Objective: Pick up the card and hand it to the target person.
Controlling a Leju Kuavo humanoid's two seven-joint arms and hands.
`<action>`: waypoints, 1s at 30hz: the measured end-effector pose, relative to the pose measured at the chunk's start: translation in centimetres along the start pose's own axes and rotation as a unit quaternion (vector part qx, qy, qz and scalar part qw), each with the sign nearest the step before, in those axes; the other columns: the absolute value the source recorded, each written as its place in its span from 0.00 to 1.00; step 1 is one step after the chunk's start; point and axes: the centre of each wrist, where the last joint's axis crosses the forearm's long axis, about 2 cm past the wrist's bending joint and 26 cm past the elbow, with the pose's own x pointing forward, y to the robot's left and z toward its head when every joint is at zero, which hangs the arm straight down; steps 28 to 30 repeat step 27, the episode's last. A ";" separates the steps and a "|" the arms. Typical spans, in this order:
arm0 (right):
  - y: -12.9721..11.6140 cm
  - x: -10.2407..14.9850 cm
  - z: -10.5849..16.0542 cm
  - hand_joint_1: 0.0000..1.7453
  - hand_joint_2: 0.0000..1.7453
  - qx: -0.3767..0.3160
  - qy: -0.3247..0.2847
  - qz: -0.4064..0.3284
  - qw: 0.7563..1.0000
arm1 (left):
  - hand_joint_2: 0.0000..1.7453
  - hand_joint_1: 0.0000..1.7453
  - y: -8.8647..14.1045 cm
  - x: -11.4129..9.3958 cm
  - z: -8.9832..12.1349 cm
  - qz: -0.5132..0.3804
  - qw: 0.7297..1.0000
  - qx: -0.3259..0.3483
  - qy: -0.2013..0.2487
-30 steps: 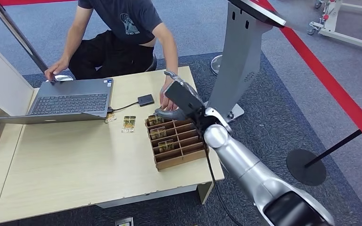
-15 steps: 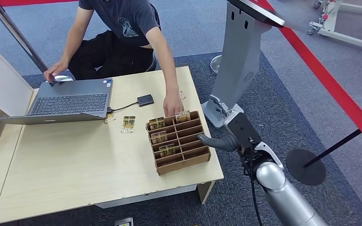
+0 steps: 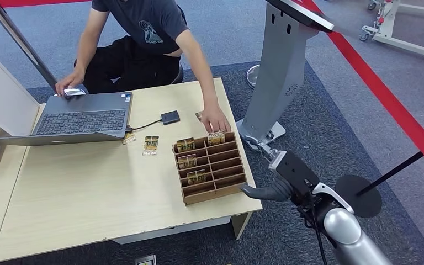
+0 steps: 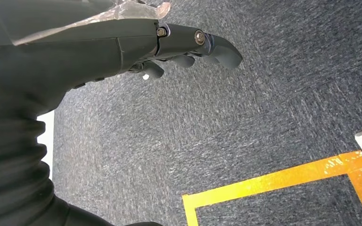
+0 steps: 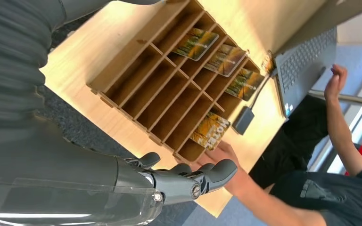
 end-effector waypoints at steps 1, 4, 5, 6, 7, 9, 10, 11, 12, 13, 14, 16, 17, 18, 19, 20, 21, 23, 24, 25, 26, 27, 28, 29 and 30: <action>0.0 0.0 0.1 0.00 1.00 0.003 0.002 0.002 1.000 | 1.00 0.00 0.0 0.0 0.0 -0.001 1.000 0.000 0.000; 0.1 -0.1 0.3 0.00 1.00 0.010 0.005 0.005 1.000 | 1.00 0.00 0.0 0.0 0.0 -0.004 1.000 0.000 0.001; 0.2 -0.1 0.3 0.00 1.00 0.012 0.006 0.005 1.000 | 1.00 0.00 0.0 0.0 0.0 -0.005 1.000 0.000 0.000; 0.2 -0.1 0.4 0.00 1.00 0.013 0.006 0.006 1.000 | 1.00 0.00 0.0 0.1 0.0 -0.005 1.000 0.000 0.000; 0.2 -0.1 0.4 0.00 1.00 0.014 0.007 0.005 1.000 | 1.00 0.00 0.0 0.1 0.0 -0.005 1.000 0.000 0.000; 0.3 -0.2 0.4 0.00 1.00 0.015 0.007 0.004 1.000 | 1.00 0.00 0.0 0.1 0.0 -0.006 1.000 0.000 0.000; 0.3 -0.2 0.4 0.00 1.00 0.015 0.007 0.003 1.000 | 1.00 0.00 0.0 0.1 0.0 -0.006 1.000 0.000 0.000; 0.3 -0.2 0.4 0.00 1.00 0.014 0.007 0.003 1.000 | 1.00 0.00 0.0 0.1 0.0 -0.006 1.000 0.000 -0.001; 0.3 -0.2 0.4 0.00 1.00 0.014 0.008 0.004 1.000 | 1.00 0.00 0.1 0.1 0.0 -0.006 1.000 0.001 -0.001; 0.3 -0.2 0.5 0.00 1.00 0.013 0.008 0.006 1.000 | 1.00 0.00 0.1 0.2 0.0 -0.006 1.000 0.002 -0.001; 0.3 -0.2 0.5 0.00 1.00 0.012 0.009 0.009 1.000 | 1.00 0.00 0.1 0.2 0.0 -0.006 1.000 0.002 0.000; 0.2 -0.3 0.5 0.00 1.00 0.010 0.011 0.019 1.000 | 1.00 0.00 0.1 0.3 -0.1 -0.007 1.000 0.003 0.002; 0.2 -0.3 0.5 0.00 1.00 0.010 0.012 0.022 1.000 | 1.00 0.00 0.1 0.3 -0.1 -0.007 1.000 0.003 0.003; 0.2 -0.3 0.5 0.00 1.00 0.009 0.014 0.024 1.000 | 1.00 0.00 0.1 0.4 -0.1 -0.008 1.000 0.003 0.005; 0.2 -0.3 0.5 0.00 1.00 0.009 0.015 0.026 1.000 | 1.00 0.00 0.1 0.4 -0.1 -0.008 1.000 0.004 0.005; 0.2 -0.3 0.5 0.00 1.00 0.009 0.017 0.027 0.999 | 1.00 0.00 0.2 0.5 -0.1 -0.009 1.000 0.004 0.005; 0.2 -0.3 0.5 0.00 1.00 0.009 0.018 0.028 0.999 | 1.00 0.00 0.2 0.5 -0.1 -0.009 1.000 0.004 0.005; 0.2 -0.3 0.5 0.00 1.00 0.008 0.022 0.031 0.999 | 1.00 0.00 0.2 0.6 -0.1 -0.009 1.000 0.003 0.007; 0.2 -0.3 0.5 0.00 1.00 0.008 0.024 0.032 0.999 | 1.00 0.00 0.2 0.6 -0.1 -0.010 1.000 0.002 0.009; 0.3 -0.3 0.5 0.00 1.00 0.008 0.025 0.033 0.999 | 1.00 0.00 0.1 0.6 -0.1 -0.010 1.000 0.001 0.011; 0.3 -0.3 0.5 0.00 1.00 0.008 0.025 0.033 0.999 | 1.00 0.00 0.1 0.6 -0.1 -0.009 1.000 -0.002 0.012; 0.3 -0.3 0.5 0.00 1.00 0.008 0.026 0.033 0.999 | 1.00 0.00 0.1 0.6 -0.1 -0.009 1.000 -0.003 0.013; 0.3 -0.3 0.5 0.00 1.00 0.008 0.026 0.033 0.999 | 1.00 0.00 0.1 0.6 -0.1 -0.009 1.000 -0.003 0.013; 0.3 -0.3 0.5 0.00 1.00 0.008 0.026 0.033 0.999 | 1.00 0.00 0.1 0.6 -0.1 -0.009 1.000 -0.003 0.013; 0.3 -0.3 0.5 0.00 1.00 0.008 0.026 0.033 0.999 | 1.00 0.00 0.1 0.6 -0.1 -0.009 1.000 -0.003 0.013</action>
